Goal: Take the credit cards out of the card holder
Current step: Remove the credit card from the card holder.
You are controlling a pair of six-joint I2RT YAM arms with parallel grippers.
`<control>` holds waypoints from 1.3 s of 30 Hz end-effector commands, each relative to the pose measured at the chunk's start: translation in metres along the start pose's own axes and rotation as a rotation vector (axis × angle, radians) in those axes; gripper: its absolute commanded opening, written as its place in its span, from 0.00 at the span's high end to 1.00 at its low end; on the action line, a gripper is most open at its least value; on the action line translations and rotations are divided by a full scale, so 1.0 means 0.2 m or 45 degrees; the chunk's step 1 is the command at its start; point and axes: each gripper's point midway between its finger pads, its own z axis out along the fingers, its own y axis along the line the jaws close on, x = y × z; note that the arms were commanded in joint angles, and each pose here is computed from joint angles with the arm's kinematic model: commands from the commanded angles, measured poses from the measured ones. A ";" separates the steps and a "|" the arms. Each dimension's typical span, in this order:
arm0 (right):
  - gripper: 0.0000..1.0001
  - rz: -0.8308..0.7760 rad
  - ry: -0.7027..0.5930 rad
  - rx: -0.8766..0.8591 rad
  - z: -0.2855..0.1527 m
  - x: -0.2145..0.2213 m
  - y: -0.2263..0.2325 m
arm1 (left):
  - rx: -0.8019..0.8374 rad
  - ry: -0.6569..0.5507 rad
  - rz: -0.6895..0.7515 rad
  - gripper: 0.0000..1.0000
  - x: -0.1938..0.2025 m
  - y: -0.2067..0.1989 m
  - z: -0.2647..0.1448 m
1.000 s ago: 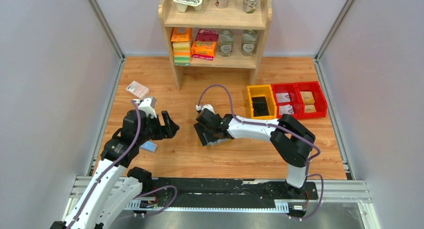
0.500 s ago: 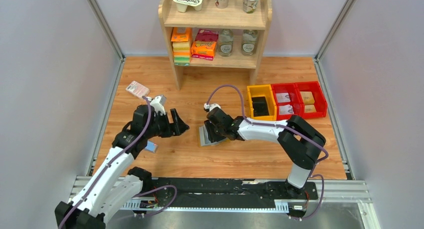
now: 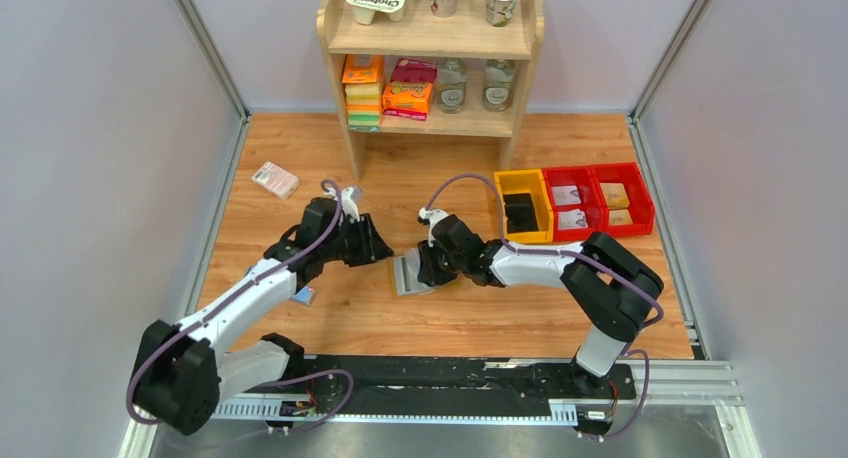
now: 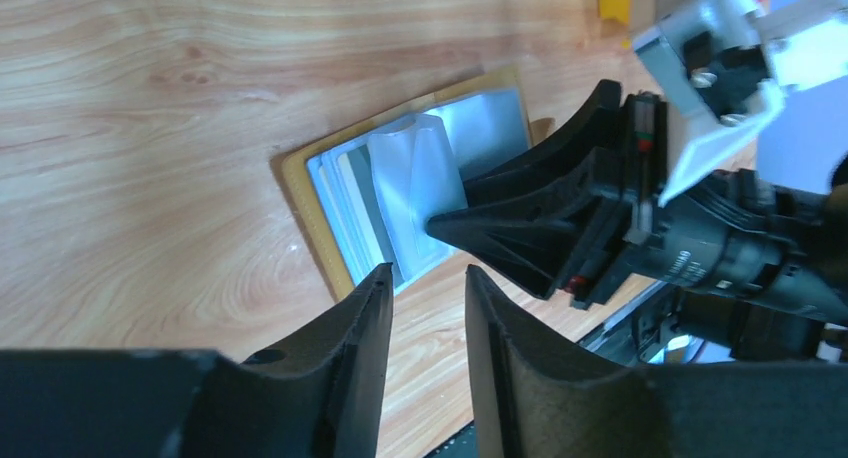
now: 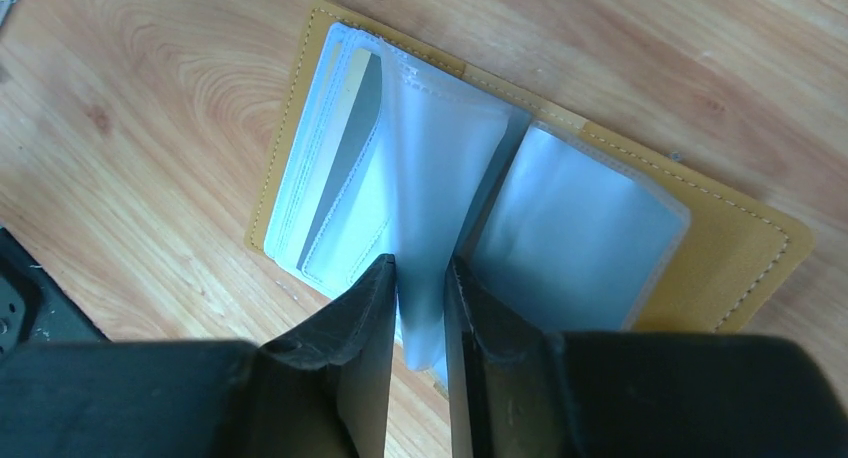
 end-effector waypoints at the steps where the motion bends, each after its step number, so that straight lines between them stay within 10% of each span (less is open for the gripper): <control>1: 0.75 0.032 0.117 -0.010 0.00 0.18 -0.06 | 0.074 -0.003 0.038 0.64 -0.05 -0.07 0.14; 39: 0.77 0.061 0.102 -0.047 0.05 0.18 -0.08 | 0.129 0.119 -0.011 0.53 0.00 0.00 0.49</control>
